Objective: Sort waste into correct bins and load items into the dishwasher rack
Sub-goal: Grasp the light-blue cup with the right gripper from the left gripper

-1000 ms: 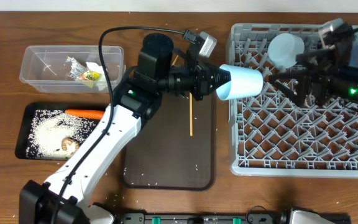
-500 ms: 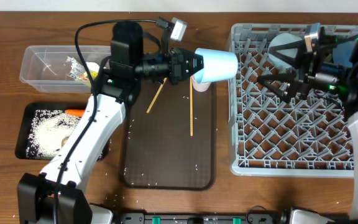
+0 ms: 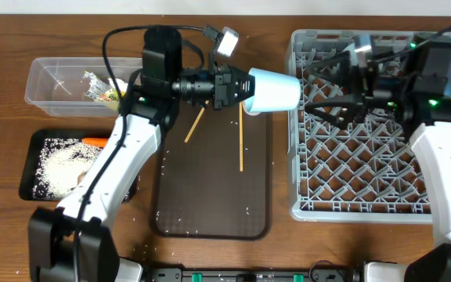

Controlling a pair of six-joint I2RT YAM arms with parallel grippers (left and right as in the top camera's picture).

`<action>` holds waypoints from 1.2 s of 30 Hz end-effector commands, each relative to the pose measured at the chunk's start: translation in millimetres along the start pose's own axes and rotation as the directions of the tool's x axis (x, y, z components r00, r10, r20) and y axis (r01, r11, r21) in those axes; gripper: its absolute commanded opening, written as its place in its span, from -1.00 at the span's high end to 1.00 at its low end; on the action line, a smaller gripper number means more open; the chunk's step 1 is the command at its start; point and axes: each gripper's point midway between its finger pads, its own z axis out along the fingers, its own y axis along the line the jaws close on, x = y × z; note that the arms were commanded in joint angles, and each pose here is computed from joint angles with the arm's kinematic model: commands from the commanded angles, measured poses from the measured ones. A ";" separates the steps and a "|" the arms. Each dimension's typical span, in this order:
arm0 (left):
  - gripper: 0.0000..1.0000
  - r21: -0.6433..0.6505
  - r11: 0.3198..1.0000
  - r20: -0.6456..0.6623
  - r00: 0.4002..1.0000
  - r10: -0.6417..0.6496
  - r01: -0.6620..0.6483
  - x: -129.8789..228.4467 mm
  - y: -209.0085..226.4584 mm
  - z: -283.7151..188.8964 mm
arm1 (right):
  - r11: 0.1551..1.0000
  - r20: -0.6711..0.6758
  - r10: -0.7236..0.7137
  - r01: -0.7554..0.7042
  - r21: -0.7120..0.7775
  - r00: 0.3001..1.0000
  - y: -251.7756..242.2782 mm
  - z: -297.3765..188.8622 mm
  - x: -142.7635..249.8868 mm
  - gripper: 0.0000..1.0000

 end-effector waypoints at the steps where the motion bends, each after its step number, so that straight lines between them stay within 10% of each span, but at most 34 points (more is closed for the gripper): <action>1: 0.88 0.021 1.000 -0.020 1.000 -0.020 0.020 4.4 3.6 3.7 | 0.998 -0.023 0.062 -0.062 0.005 0.998 -1.4 13.3 2.3 -0.87; 18: 0.88 0.040 0.999 0.008 1.000 0.028 -0.028 -6.2 -3.1 4.5 | 0.996 -0.061 0.092 -0.093 -0.007 0.994 -6.7 37.5 13.6 -0.64; 36: 0.87 0.044 0.999 0.004 1.000 0.028 -0.029 -5.2 -4.3 6.1 | 0.997 -0.067 0.018 -0.023 -0.073 0.998 7.0 59.7 7.1 0.31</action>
